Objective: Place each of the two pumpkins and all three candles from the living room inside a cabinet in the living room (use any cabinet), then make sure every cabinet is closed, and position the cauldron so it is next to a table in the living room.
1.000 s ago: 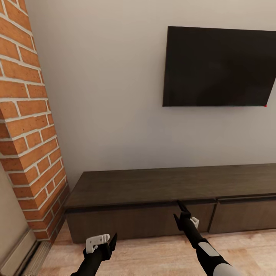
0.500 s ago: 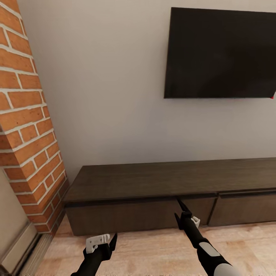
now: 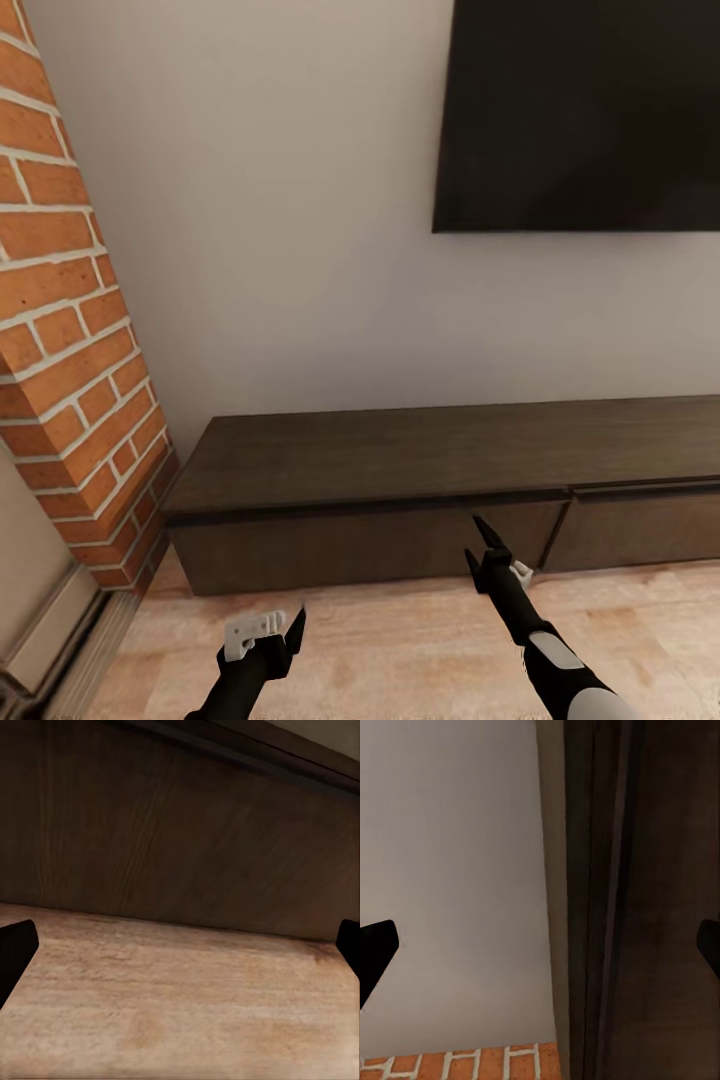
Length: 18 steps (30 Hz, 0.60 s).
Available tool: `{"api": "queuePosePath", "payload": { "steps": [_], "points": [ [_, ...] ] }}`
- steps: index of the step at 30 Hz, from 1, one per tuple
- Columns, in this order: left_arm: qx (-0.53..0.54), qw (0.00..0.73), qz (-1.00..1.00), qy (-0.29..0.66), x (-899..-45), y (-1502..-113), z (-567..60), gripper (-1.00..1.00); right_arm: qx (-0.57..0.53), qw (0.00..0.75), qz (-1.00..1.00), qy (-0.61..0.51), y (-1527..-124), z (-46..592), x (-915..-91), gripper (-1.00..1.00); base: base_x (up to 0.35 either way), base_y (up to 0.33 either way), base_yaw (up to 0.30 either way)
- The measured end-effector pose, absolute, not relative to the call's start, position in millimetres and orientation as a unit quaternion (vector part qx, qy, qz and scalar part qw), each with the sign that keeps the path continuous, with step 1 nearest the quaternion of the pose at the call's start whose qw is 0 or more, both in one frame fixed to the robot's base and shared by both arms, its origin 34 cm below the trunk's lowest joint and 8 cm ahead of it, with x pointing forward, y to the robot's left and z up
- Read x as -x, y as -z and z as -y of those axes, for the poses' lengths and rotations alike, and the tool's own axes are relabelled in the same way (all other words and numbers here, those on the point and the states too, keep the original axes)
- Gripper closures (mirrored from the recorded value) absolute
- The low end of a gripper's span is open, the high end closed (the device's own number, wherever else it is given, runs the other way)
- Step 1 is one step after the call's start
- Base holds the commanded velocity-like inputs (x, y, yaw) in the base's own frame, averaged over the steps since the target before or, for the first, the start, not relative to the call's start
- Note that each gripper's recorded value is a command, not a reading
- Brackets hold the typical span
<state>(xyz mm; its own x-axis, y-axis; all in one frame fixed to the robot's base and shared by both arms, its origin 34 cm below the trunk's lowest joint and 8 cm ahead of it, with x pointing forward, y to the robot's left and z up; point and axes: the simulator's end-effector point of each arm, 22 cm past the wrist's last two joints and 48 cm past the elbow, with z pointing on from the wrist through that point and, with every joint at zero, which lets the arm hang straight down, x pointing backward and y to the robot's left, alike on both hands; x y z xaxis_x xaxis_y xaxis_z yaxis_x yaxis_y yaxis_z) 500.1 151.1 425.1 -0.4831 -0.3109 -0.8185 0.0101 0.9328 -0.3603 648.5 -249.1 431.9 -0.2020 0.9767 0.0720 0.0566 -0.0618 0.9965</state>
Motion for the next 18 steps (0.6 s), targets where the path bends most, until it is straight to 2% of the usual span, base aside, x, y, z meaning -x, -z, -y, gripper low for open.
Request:
{"api": "queuePosePath", "payload": {
  "steps": [18],
  "points": [
    [0.095,0.469,-0.864,0.157,-493,-393,-151,-1.0,-0.475,0.422,-0.538,-0.554,-408,260,-643,-1.0,0.0,0.0,0.0]
  ]
}}
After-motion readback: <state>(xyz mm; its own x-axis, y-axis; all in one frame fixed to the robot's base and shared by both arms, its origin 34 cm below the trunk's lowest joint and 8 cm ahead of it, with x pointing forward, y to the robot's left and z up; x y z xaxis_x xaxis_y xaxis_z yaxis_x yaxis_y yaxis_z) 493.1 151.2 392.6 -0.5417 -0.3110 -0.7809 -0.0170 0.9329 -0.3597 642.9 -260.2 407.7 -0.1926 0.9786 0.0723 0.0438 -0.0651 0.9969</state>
